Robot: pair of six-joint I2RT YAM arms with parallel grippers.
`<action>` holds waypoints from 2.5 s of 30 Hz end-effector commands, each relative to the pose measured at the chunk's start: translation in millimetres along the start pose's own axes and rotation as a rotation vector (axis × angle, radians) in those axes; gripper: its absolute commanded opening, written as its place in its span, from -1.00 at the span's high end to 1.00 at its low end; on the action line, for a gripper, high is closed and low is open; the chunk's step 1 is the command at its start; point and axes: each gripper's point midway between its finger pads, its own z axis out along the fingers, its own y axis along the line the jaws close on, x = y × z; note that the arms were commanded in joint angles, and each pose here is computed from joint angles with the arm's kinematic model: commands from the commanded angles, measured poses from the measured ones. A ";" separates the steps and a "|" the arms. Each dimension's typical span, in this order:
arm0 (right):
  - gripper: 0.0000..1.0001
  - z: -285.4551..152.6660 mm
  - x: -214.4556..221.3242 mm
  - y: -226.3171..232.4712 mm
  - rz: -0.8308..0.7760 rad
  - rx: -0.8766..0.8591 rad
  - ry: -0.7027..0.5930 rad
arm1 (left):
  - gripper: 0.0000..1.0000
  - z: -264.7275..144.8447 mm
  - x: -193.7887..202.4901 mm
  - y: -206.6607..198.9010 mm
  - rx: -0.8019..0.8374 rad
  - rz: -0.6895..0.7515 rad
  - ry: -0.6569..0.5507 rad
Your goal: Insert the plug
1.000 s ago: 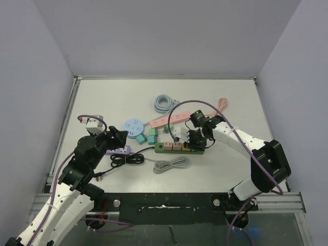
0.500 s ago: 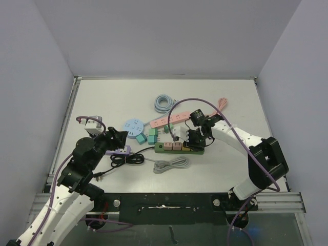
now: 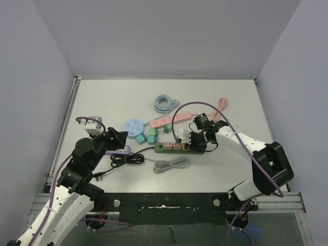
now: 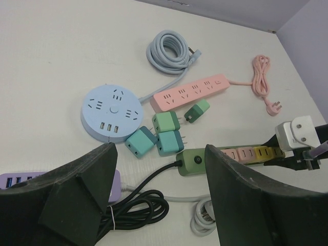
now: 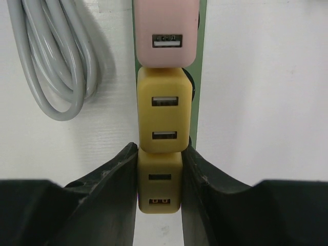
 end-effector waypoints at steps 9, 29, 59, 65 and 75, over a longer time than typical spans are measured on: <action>-0.08 -18.3 16.6 -10.5 0.097 0.038 -0.003 | -0.35 1.1 -16.1 -8.7 0.039 -0.007 -0.061; 0.38 -33.7 -9.0 -19.8 0.073 0.038 -0.082 | -0.36 2.3 -15.0 -6.5 0.031 -0.005 -0.056; 0.49 -15.7 12.3 -3.3 0.124 -0.009 0.035 | -0.36 5.4 -9.9 -4.7 0.021 -0.005 -0.034; -0.07 -74.6 -30.1 -17.1 0.128 0.146 -0.147 | -0.42 12.9 -4.6 -2.6 -0.002 -0.012 0.005; -0.18 -132.3 -80.9 -36.5 0.449 0.438 -0.539 | -0.43 32.0 44.9 -22.4 0.081 -0.119 0.244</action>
